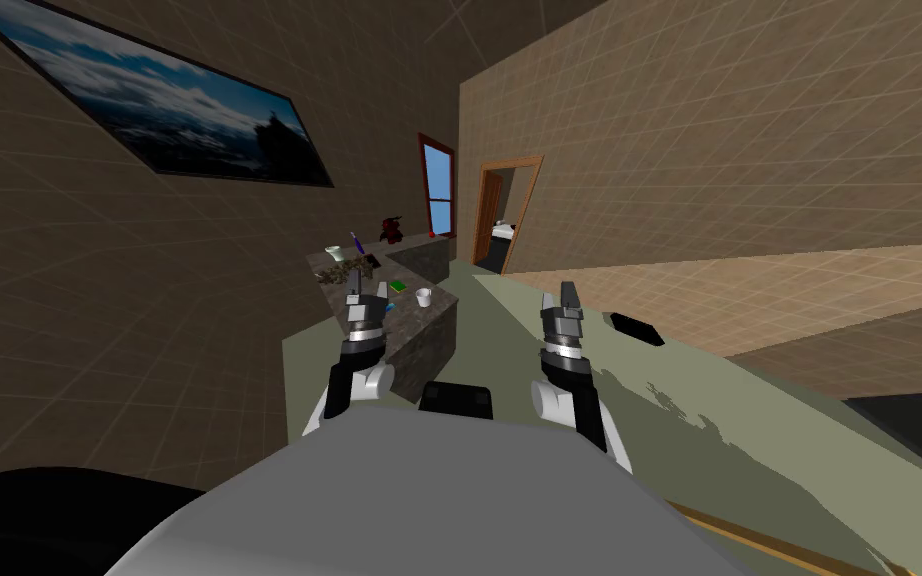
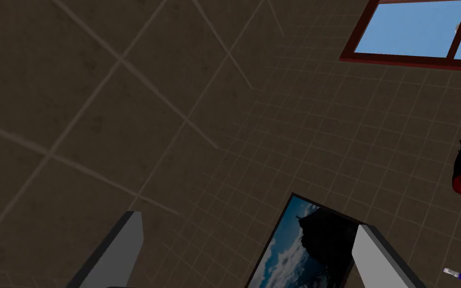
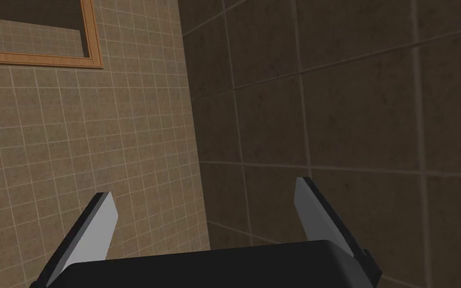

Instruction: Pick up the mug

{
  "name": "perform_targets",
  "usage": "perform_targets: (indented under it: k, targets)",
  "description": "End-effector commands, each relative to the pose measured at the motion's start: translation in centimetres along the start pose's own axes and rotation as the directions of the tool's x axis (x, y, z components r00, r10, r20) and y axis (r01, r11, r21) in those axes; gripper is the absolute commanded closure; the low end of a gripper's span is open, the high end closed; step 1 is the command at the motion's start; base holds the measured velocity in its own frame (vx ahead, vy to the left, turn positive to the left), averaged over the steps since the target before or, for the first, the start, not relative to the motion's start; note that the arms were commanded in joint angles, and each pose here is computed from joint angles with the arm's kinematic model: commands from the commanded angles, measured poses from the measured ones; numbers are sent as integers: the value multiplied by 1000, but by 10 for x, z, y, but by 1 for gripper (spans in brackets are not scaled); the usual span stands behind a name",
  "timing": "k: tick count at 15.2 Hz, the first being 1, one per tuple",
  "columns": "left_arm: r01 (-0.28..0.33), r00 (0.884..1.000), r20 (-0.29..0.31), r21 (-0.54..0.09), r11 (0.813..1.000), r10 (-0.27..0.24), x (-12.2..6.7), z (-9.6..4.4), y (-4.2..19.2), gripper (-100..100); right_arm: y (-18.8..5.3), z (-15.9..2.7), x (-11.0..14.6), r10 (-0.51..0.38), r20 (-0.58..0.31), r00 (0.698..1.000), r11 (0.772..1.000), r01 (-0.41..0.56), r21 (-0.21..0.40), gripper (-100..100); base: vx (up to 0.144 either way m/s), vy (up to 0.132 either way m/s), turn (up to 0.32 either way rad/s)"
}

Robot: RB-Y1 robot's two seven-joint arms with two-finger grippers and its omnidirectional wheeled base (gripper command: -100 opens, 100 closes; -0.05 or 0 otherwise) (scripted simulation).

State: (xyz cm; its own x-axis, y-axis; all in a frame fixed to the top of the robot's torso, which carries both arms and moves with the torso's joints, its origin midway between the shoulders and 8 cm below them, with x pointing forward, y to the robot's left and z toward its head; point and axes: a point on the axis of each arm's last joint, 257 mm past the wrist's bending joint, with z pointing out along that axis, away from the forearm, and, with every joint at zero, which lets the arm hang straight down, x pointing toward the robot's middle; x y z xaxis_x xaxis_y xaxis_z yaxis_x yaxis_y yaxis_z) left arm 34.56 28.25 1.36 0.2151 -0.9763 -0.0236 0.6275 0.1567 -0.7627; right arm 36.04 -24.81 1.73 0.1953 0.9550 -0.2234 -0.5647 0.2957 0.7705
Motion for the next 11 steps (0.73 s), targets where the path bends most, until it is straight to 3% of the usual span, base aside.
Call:
perform_targets:
  k: [1,8,11]
  targets:
    - [-4,1000,-31,-14,1000,3,3,0,5,-100,0,0,0,0,0,1000,1000,0,0,0,4,-2,-19]
    - [-8,991,-135,-103,995,-6,12,-2,35,-100,0,0,0,0,0,1000,1000,0,0,0,19,-3,-35]
    - [-7,983,-182,-177,984,-25,15,-5,58,-100,0,0,0,0,0,1000,1000,0,0,0,26,-5,-43]
